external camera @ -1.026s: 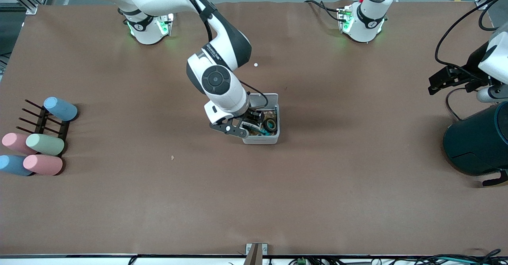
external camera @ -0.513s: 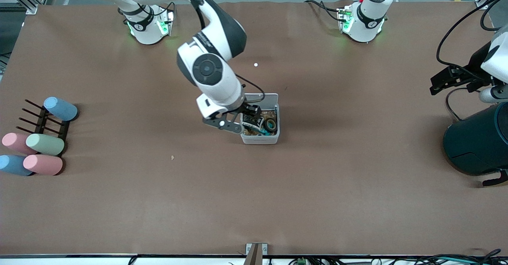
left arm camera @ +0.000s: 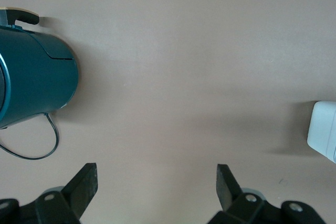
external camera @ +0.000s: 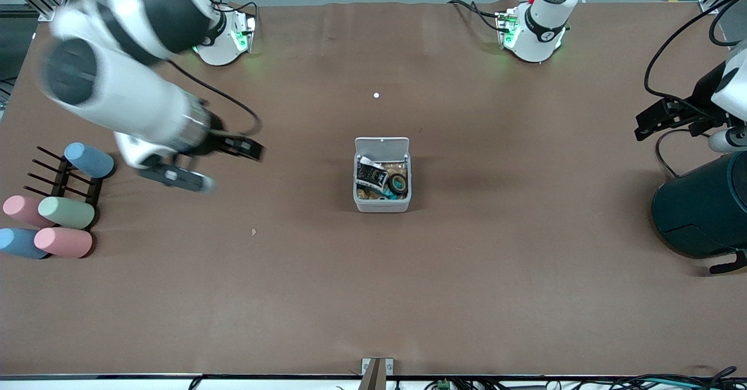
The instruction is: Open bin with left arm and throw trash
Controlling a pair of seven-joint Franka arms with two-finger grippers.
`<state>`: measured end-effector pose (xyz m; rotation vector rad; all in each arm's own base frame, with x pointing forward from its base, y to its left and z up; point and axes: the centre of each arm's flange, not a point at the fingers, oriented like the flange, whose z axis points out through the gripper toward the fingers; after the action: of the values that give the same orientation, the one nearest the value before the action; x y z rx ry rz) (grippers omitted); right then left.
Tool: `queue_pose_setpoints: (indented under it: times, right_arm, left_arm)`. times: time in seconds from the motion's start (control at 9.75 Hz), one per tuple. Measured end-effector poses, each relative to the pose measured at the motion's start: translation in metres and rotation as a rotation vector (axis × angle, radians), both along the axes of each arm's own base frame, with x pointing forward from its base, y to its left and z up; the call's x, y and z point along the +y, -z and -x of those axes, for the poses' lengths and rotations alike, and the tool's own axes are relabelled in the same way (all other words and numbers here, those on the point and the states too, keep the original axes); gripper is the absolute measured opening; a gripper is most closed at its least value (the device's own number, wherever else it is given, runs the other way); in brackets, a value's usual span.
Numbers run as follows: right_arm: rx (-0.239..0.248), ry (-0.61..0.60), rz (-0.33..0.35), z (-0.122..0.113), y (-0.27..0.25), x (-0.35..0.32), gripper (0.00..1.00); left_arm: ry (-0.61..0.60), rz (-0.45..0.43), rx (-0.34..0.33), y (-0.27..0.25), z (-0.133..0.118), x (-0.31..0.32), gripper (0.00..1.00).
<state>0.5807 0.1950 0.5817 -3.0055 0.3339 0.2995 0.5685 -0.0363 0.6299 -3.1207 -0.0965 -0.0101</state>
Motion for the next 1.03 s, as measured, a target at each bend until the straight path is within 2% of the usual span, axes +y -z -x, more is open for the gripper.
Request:
queue_pose_setpoints:
  times: [0.31, 0.51, 0.72, 1.03]
  right_arm:
    - [0.009, -0.194, 0.015, 0.029, -0.052, -0.115, 0.89]
    - [-0.024, -0.278, -0.004, 0.048, -0.073, -0.169, 0.95]
    - [-0.038, -0.312, 0.031, 0.059, -0.083, -0.191, 0.99]
    - [-0.026, -0.372, 0.067, 0.061, -0.077, -0.164, 1.00]
  left_arm:
    - [0.000, 0.000, 0.000, 0.000, -0.001, 0.000, 1.00]
    - [0.000, 0.000, -0.001, 0.000, -0.001, 0.000, 1.00]
    - [0.000, 0.000, -0.001, 0.000, -0.002, 0.000, 1.00]
    - [0.002, 0.000, -0.001, 0.000, -0.002, 0.000, 1.00]
